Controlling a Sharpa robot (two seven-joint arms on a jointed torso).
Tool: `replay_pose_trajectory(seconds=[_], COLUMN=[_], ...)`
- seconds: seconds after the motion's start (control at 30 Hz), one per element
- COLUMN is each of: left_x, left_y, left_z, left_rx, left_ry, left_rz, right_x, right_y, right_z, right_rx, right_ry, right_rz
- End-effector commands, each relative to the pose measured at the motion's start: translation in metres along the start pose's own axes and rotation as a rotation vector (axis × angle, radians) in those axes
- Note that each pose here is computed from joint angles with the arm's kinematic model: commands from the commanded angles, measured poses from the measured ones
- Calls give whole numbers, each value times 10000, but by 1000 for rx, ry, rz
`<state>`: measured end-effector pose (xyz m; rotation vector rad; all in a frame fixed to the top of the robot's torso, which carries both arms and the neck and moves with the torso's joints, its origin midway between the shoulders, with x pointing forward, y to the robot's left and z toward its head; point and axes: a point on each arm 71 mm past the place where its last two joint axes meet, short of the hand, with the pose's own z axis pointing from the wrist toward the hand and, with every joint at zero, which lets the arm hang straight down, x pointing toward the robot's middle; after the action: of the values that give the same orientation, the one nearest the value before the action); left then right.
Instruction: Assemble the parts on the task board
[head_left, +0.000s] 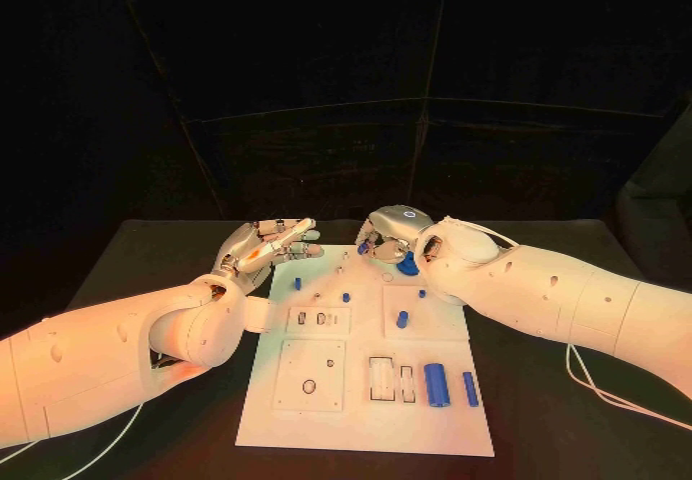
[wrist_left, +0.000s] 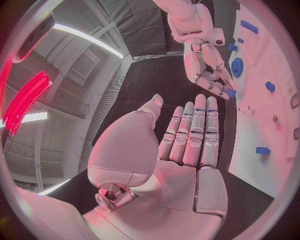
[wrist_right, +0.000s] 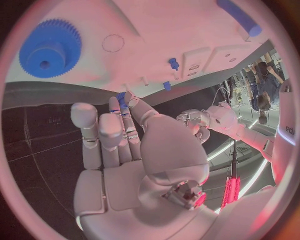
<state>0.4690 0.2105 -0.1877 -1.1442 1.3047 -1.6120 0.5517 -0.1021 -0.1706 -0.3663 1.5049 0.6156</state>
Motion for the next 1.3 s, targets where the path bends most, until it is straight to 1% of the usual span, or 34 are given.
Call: replay_pose_trajectory(seconds=[0.03, 0.2, 0.37, 0.73, 1.07, 1.3], left_x=[20, 29, 36, 36, 32, 33], left_y=[-20, -34, -40, -41, -44, -44], left_z=[3, 6, 10, 16, 19, 23], left_rx=[7, 9, 10, 10, 9, 8], left_ry=[18, 21, 23, 23, 22, 23], left_rz=[-3, -3, -4, -3, -2, -3], right_x=[-14, 7, 24, 50, 82, 91], right_y=[17, 46, 69, 134, 152, 154], right_z=[57, 122, 158, 216, 257, 279], right_rx=[5, 8, 7, -10, -5, 3], right_ry=[-11, 1, 14, 30, 58, 59], right_rz=[1, 0, -1, -12, -14, -16])
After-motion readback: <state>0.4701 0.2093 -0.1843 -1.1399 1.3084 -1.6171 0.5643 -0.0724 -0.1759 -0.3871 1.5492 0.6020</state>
